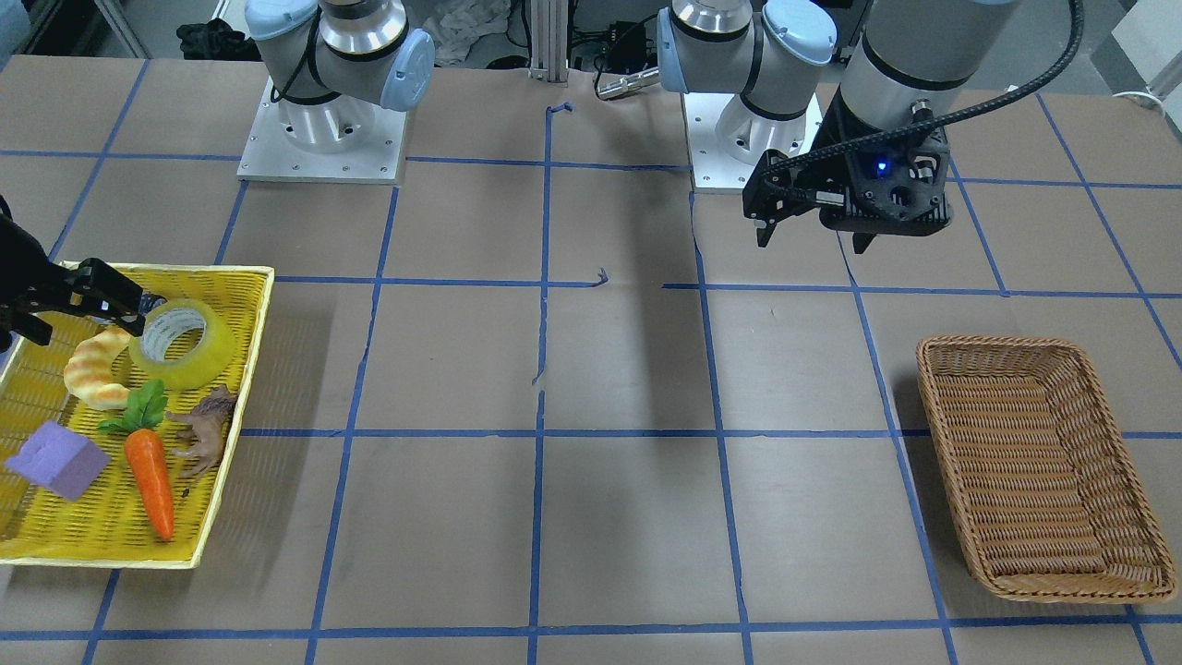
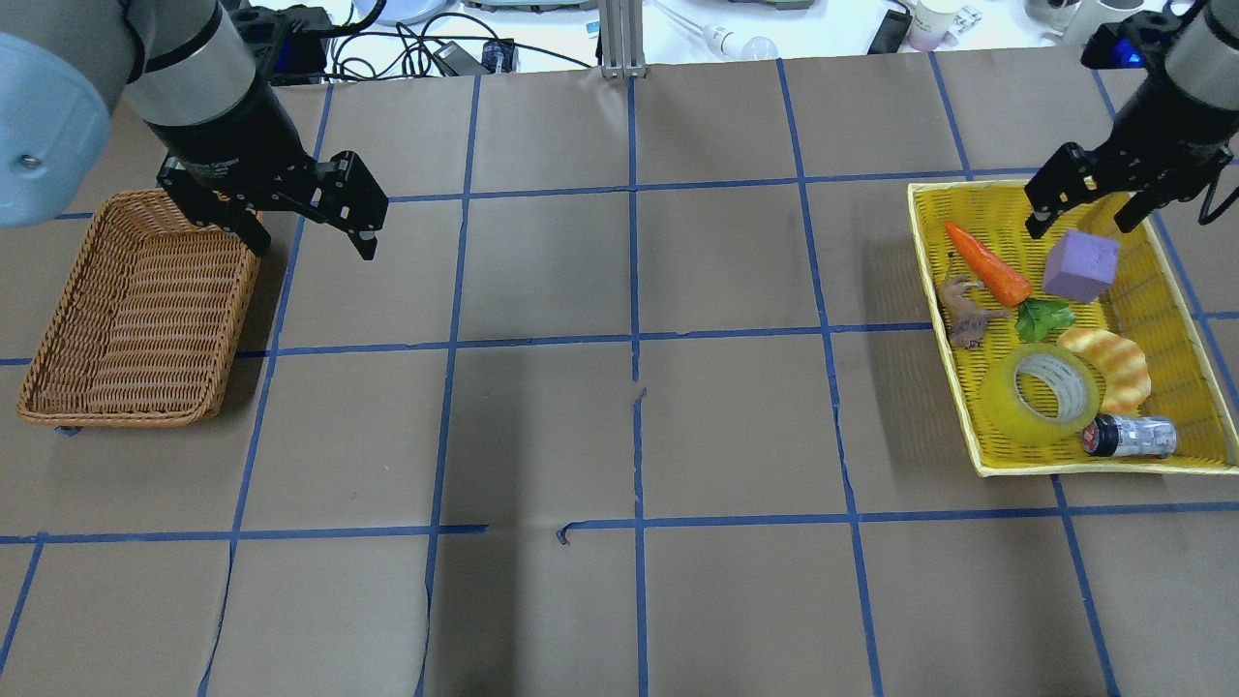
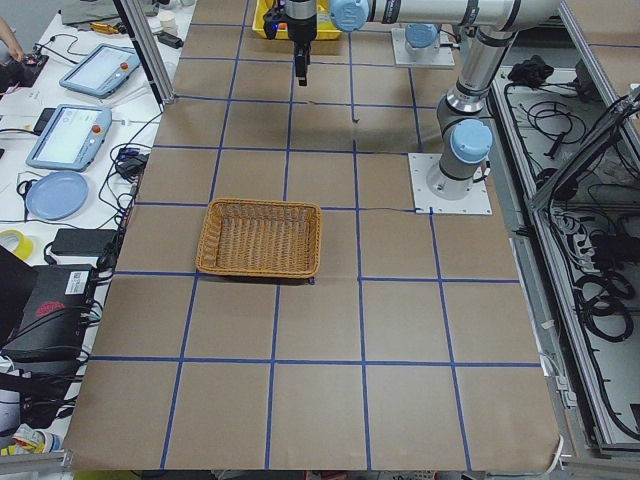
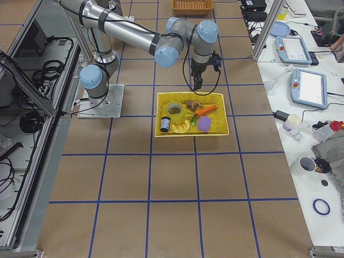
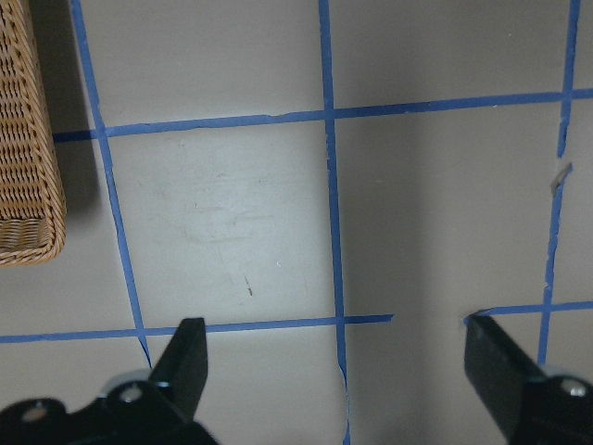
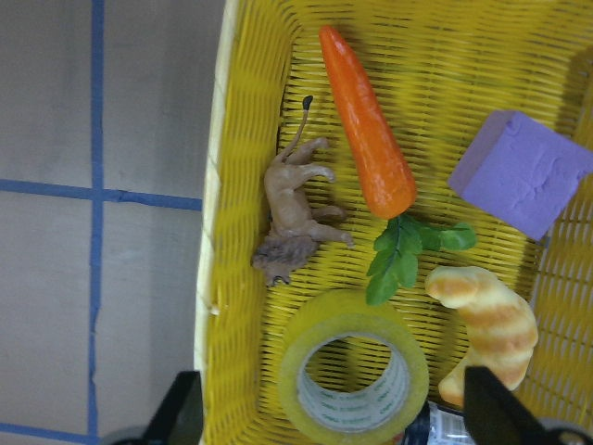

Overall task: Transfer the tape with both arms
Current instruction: 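Lower the right gripper into the yellow tray onto the yellow tape roll, then grasp the tape roll rim with the right gripper and carry it to table center, then release the roll and raise the right gripper while the left arm reaches toward it, then lower the left gripper onto the tape roll rim and grasp it, then lift the tape roll with the left gripper and carry it to the wicker basket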

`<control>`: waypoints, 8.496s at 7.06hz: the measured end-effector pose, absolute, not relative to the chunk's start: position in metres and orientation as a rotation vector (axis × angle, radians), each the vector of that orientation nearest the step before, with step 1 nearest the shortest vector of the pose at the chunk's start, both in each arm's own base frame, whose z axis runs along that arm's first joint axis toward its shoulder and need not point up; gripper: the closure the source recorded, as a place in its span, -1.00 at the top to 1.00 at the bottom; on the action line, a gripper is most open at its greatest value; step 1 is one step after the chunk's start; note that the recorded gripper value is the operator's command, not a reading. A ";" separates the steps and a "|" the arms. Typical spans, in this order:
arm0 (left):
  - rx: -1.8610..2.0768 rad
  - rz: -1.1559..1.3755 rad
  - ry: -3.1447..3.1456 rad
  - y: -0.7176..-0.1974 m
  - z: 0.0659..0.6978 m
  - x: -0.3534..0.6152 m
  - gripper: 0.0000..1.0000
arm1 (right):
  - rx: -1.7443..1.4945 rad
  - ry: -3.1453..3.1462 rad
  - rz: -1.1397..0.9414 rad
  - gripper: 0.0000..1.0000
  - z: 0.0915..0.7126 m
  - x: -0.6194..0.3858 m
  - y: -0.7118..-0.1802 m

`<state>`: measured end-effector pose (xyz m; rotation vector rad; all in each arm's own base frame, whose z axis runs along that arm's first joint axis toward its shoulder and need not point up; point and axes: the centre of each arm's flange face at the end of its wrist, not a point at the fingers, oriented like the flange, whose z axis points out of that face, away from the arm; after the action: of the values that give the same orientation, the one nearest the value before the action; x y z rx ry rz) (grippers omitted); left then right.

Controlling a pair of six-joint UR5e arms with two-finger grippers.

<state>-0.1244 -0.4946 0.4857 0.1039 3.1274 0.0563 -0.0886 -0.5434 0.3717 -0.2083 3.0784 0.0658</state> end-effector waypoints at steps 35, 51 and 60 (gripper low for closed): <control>0.065 0.149 3.278 -0.500 0.430 -0.142 1.00 | 0.341 2.980 0.061 1.00 0.300 0.256 -0.556; 0.090 0.120 3.268 -0.482 0.153 -0.221 -0.09 | 0.281 3.048 -0.096 1.00 0.464 0.135 -0.529; 0.280 0.010 3.143 -0.517 0.221 -0.181 -1.00 | 0.281 3.047 -0.115 1.00 0.466 0.134 -0.529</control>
<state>-0.1807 -0.5166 0.2210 0.2801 3.1434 0.0101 0.1342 -0.5292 0.4659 0.2813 3.0473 -0.1149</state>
